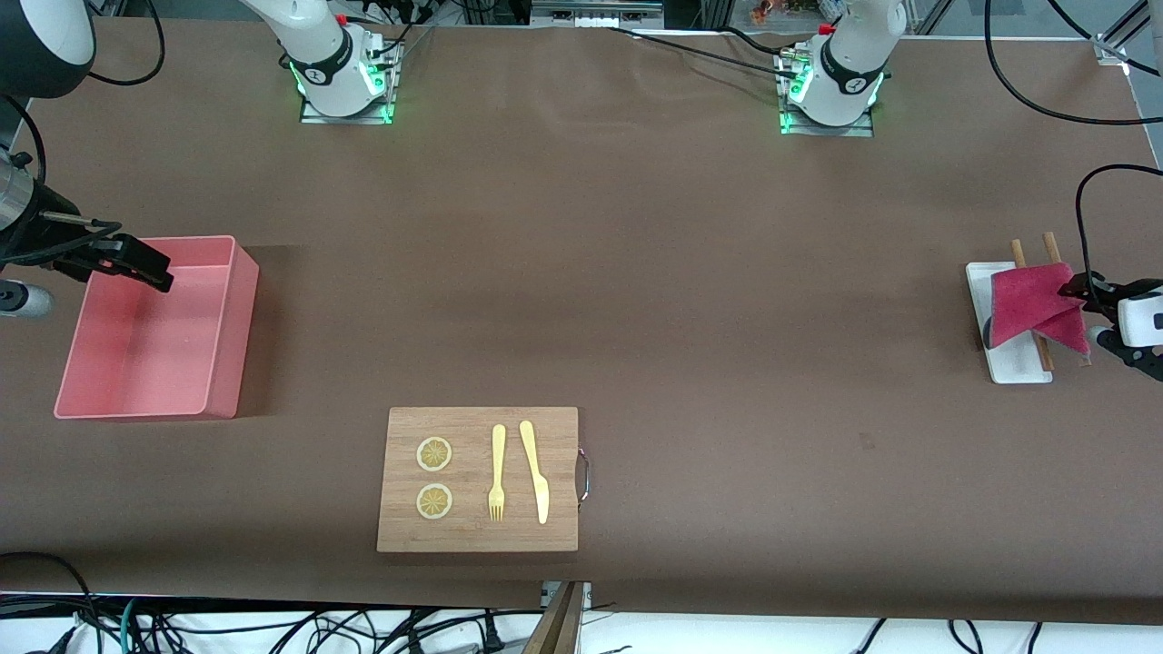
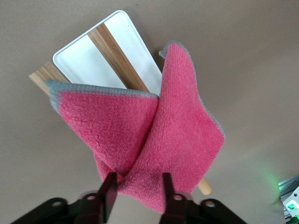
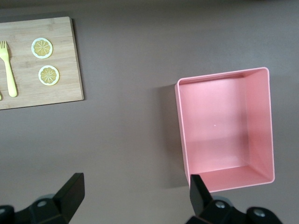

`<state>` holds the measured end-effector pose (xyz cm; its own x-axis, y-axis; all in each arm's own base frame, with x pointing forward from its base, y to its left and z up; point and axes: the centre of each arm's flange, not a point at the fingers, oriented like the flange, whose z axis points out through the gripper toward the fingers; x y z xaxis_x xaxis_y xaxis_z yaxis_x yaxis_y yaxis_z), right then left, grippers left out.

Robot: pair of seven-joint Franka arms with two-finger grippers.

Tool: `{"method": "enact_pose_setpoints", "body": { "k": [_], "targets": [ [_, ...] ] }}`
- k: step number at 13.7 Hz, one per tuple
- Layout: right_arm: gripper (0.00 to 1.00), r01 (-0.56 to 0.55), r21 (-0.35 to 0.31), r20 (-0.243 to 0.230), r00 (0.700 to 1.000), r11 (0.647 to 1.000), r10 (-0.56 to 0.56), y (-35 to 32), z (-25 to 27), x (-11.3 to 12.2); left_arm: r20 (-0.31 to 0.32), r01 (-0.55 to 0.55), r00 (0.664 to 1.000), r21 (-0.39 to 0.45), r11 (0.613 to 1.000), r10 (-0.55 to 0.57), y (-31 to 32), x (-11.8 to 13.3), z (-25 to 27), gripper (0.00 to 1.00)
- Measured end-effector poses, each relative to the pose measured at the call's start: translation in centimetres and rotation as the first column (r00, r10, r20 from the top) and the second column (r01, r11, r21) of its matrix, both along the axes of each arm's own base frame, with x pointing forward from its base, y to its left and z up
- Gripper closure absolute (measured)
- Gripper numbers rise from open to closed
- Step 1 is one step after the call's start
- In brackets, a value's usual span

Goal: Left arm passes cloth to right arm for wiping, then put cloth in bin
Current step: 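Lower the left gripper onto the pink cloth and grasp it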

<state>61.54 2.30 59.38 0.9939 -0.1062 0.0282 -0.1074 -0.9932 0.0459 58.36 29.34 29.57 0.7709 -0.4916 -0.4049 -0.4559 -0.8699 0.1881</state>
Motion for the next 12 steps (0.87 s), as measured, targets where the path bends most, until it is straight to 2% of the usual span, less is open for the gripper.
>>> {"method": "enact_pose_setpoints", "body": {
  "k": [2, 4, 9, 12],
  "targets": [
    [0.0, 0.0, 0.0, -0.001, 1.0, 1.0, 0.0, 0.0, 0.0, 0.0, -0.001, 0.0, 1.0, 0.0, 1.0, 0.0, 0.0, 0.0, -0.1, 0.81],
    [0.0, 0.0, 0.0, -0.005, 1.0, 1.0, 0.0, 0.0, -0.2, 0.1, 0.0, 0.0, 1.0, 0.0, 1.0, 0.0, 0.0, 0.0, 0.0, 0.97],
    [0.0, -0.021, 0.0, -0.022, 1.0, 1.0, 0.021, 1.3, -1.1, 0.3, 0.008, -0.006, 1.0, -0.008, 1.0, 0.006, -0.2, 0.4, 0.7, 0.96],
    [0.0, -0.025, 0.0, -0.037, 0.999, 1.0, 0.025, 1.6, -1.4, 0.2, -0.021, -0.032, 0.999, -0.065, 0.997, 0.031, -3.9, 2.4, 5.2, 0.97]
  ]
}}
